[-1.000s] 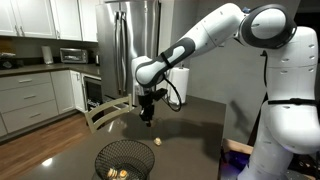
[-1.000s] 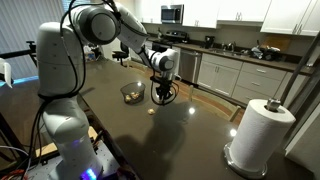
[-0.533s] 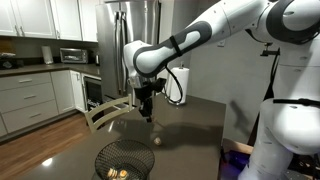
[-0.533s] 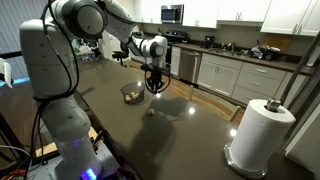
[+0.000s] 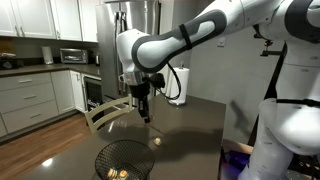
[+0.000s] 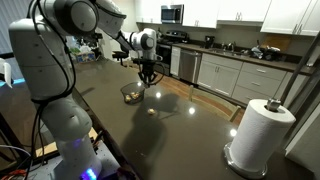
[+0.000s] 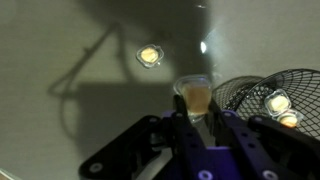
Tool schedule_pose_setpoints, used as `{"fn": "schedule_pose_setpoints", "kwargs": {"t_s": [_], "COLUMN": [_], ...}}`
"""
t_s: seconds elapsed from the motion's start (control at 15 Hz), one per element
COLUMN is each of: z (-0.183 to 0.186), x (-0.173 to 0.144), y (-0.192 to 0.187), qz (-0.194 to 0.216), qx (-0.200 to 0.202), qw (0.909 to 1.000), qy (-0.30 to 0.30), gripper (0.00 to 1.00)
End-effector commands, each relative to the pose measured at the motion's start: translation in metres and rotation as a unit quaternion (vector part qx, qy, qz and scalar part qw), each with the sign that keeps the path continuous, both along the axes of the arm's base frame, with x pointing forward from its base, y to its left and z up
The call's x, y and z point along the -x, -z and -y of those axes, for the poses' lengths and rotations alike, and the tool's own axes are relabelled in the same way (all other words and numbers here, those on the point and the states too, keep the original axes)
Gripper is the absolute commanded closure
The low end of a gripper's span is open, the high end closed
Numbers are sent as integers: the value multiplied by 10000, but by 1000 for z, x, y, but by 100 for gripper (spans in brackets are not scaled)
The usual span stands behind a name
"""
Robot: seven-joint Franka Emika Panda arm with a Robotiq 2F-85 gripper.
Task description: Pick up one object from the countertop and place it in the black basket
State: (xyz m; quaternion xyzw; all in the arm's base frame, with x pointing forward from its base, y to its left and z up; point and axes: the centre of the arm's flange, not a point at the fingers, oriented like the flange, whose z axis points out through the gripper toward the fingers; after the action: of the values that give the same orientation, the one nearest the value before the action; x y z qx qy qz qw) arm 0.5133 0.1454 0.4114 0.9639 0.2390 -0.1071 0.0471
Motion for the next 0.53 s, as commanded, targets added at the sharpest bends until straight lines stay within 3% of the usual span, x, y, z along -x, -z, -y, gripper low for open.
{"fn": "schedule_pose_setpoints", "kwargs": {"t_s": [0.0,0.47], "z": [-15,-58], "x": [1,12], "y": [-4,4], "qz": [8,-14], "qx": [-115,-340], "qw": [9977,9826], "qy": [-672,-1823], "gripper": [94,94]}}
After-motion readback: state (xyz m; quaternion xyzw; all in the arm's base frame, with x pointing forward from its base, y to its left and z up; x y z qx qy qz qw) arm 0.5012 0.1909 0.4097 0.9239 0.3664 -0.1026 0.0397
